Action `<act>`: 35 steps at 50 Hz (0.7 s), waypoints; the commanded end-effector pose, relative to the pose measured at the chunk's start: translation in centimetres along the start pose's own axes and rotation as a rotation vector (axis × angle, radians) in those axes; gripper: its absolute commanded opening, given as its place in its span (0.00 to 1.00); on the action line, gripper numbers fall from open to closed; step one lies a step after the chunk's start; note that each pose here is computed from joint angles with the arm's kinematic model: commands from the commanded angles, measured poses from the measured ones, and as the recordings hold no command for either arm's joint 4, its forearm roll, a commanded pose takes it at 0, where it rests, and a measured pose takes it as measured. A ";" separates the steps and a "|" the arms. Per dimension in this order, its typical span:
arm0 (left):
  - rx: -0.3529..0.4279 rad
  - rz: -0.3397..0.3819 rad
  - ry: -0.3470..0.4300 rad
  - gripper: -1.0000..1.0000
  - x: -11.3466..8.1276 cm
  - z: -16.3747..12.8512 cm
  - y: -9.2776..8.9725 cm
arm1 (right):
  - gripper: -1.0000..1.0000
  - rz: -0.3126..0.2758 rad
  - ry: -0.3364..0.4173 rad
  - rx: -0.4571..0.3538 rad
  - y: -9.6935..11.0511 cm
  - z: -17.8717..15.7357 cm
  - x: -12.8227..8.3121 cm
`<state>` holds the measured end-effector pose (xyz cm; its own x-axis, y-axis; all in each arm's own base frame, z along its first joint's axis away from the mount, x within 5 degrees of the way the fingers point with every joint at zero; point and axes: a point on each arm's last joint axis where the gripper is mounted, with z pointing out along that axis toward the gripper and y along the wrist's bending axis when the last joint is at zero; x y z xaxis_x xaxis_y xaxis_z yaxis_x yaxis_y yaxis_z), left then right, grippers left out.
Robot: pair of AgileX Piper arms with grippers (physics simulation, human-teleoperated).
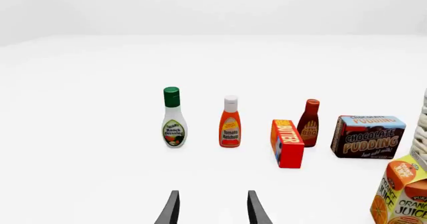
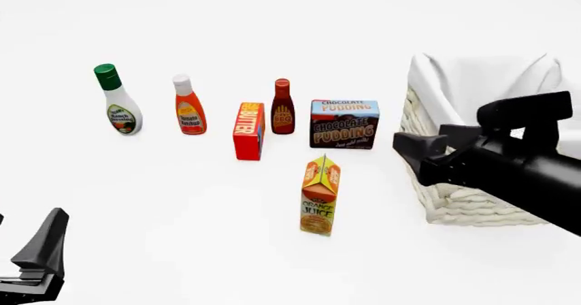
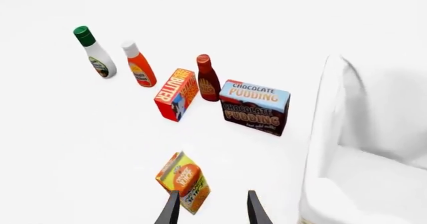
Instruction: Pick the orange juice and place it in the basket.
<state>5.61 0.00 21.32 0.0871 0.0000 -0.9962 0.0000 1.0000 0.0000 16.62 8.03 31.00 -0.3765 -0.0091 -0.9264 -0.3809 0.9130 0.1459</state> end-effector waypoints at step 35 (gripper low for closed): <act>0.000 0.000 0.000 1.00 0.0 0.0 0.0 | 1.00 0.332 0.253 0.026 2.0 4.4 -2.7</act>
<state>5.61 0.00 21.32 0.0871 0.0000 -0.9962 0.0000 1.0000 0.0000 19.73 10.71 32.50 -0.6243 0.1486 -0.7670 -0.2321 0.9022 0.3637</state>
